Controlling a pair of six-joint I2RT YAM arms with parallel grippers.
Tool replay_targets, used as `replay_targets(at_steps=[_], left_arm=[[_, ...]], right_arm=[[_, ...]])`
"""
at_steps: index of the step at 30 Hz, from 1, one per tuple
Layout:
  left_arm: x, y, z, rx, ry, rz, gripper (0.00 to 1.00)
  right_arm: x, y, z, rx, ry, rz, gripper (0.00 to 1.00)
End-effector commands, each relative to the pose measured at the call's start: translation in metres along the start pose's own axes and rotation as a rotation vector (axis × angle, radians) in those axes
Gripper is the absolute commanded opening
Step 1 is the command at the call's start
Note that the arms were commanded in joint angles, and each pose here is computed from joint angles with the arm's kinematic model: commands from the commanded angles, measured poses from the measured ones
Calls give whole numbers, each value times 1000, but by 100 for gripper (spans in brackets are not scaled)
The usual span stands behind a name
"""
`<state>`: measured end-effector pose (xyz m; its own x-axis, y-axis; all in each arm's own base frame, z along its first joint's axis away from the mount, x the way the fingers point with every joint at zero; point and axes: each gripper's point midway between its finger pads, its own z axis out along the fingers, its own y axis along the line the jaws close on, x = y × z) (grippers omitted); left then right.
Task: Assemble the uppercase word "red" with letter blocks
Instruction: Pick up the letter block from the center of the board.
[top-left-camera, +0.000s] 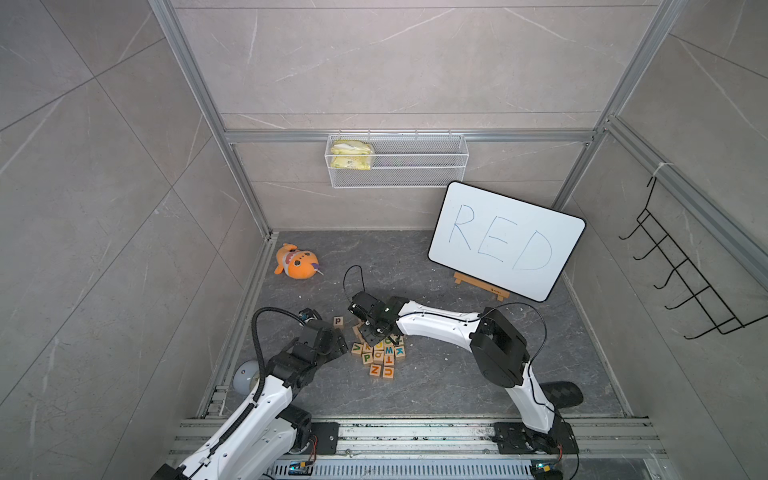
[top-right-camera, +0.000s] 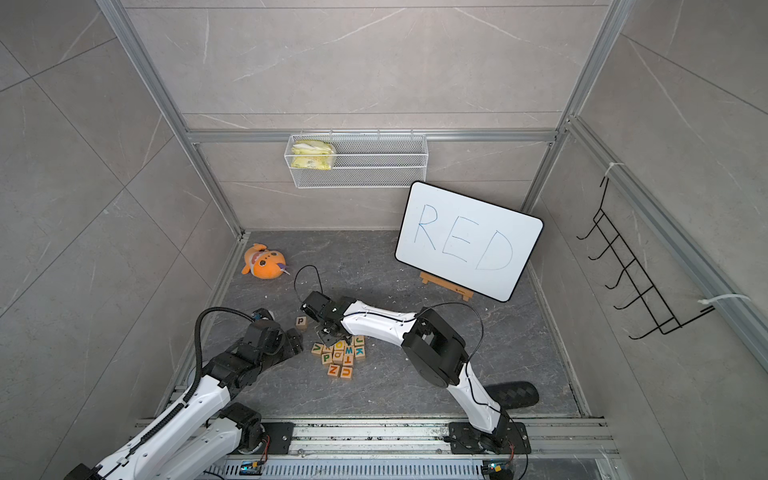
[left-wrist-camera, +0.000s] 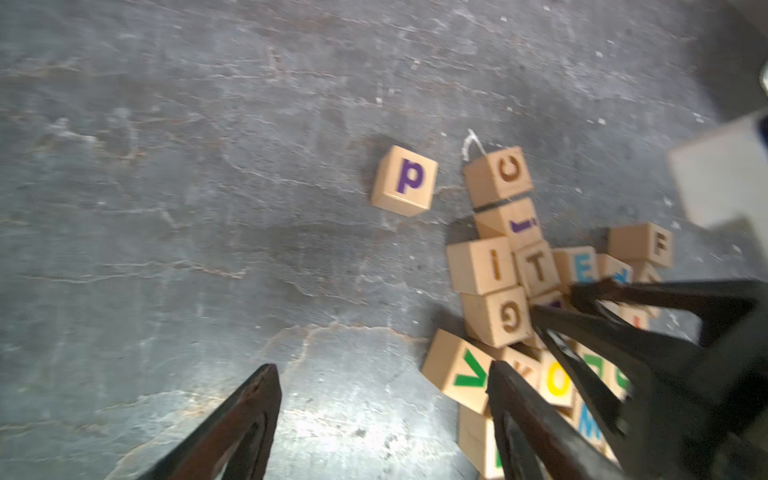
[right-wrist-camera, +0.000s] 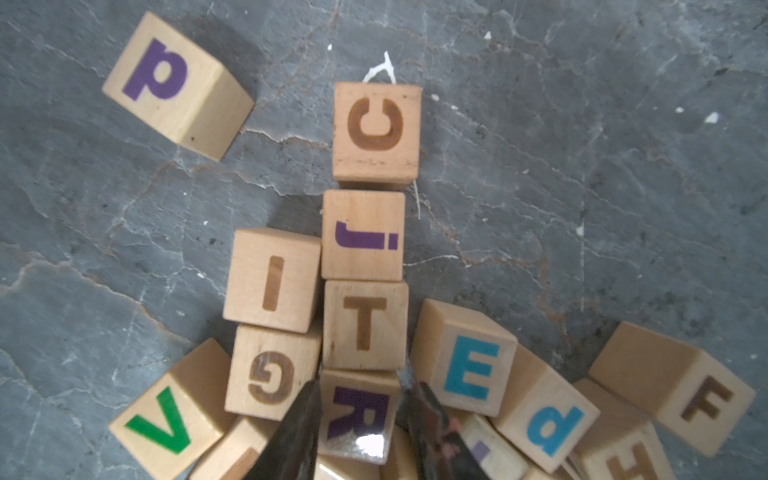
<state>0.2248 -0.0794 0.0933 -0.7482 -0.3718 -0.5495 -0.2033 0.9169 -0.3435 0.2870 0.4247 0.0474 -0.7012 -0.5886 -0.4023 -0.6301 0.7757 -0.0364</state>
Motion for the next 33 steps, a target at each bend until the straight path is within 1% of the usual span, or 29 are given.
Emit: replay_targets(at_steps=[1,5,10,13,16,26,33], left_arm=[[-7,-21,-15,101,2,40,81],[1,-12,-22,80,23,24,81],[11,-9,-23,97,44,-8,80],[13,-10,-24,104,51,-14,80],[13,-10,-24,105,52,-17,80],[12,-9,-24,98,48,-17,80],[11,-13,-26,117,48,-15,80]], right_arm=[[20,-9,1,29,62,13,38],[19,-11,1,29,64,21,36],[19,-9,-1,13,68,19,37],[20,-11,0,32,85,19,38],[24,-15,2,58,105,29,41],[30,-11,12,35,133,76,41],[36,-7,20,15,162,98,40]])
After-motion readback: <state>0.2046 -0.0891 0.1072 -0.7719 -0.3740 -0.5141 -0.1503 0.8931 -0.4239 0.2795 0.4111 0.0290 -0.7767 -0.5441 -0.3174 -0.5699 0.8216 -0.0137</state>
